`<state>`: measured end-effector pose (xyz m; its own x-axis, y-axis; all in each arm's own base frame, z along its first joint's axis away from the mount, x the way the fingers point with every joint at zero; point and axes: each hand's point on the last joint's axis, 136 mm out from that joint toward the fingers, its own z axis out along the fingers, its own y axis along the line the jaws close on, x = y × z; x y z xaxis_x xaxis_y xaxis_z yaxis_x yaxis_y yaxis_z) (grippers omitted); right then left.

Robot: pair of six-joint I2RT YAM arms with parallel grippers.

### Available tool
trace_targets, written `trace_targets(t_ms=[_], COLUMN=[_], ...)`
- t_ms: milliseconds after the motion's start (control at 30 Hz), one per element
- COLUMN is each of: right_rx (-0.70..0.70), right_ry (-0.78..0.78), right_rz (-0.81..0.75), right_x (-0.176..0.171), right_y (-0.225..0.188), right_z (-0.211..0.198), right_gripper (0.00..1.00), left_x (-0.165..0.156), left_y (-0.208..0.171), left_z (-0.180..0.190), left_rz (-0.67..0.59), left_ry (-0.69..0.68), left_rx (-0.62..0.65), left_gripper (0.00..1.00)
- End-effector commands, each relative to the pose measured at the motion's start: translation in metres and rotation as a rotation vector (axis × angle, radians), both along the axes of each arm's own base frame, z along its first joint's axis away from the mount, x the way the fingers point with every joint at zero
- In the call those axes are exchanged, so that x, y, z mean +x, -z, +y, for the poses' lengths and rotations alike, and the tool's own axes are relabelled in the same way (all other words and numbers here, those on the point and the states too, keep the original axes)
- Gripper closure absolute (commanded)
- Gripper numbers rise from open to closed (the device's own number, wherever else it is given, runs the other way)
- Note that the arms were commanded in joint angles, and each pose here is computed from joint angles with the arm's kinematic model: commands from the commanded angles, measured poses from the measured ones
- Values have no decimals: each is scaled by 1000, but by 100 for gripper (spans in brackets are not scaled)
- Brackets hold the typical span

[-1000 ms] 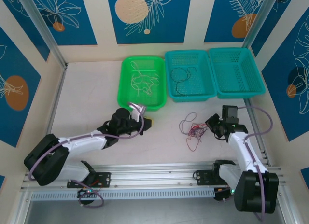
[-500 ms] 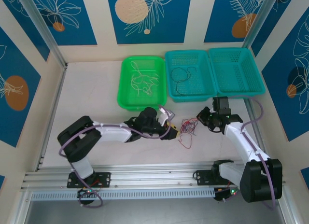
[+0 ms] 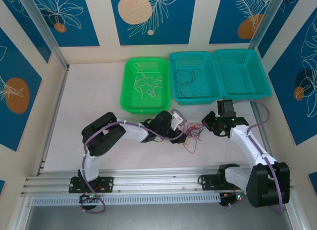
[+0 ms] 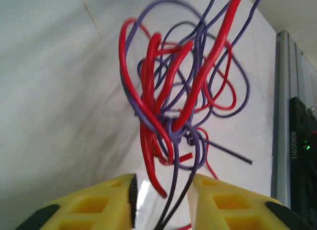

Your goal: Untangle the cables

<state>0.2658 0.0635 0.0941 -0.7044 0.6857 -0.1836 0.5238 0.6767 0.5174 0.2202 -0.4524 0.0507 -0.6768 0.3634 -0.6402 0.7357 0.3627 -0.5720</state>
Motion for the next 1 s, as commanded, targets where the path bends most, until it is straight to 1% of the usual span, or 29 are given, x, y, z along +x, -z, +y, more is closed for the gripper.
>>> trace_targets(t_ms=[0,133,267,333,400,433,500,567,600,667,767,867,967], right_rx=[-42,-109,-117,-138,-149,-140,-98,-101,-118,-151,-171,-233,-377], right_ry=[65,197,325,378,323,287,166,68,7,-120,-308,-404,-431], right_rz=[16,64,75,78,46,38,25,47,49,13,-72,-44,14], right_x=[1,-7,-16,-21,-19,-17,-14,-16,-17,-16,-14,-17,-16], right_y=[-7,-3,1,4,7,8,16,20,18,7,-9,-12,-5], right_z=[-12,-45,-76,-90,-88,-82,-56,-39,-31,-11,28,51,58], right_gripper=[96,92,89,89,88,82,64,54,51,49,49,52,54], left_x=[-9,-13,-14,-13,-12,-12,-12,-10,-9,-9,-8,-9,-8], left_y=[1,6,18,20,18,16,14,16,17,19,19,19,18], left_z=[-3,7,21,26,28,27,24,21,20,19,18,18,19], left_rz=[30,25,36,44,49,48,49,50,50,52,52,50,47], left_ry=[28,28,1,-17,-30,-28,-23,-22,-20,-17,-14,-12,-19], left_rx=[8,40,80,78,61,54,46,48,52,56,52,55,52], left_gripper=[82,100,100,100,100,100,100,100,100,100,100,100,100])
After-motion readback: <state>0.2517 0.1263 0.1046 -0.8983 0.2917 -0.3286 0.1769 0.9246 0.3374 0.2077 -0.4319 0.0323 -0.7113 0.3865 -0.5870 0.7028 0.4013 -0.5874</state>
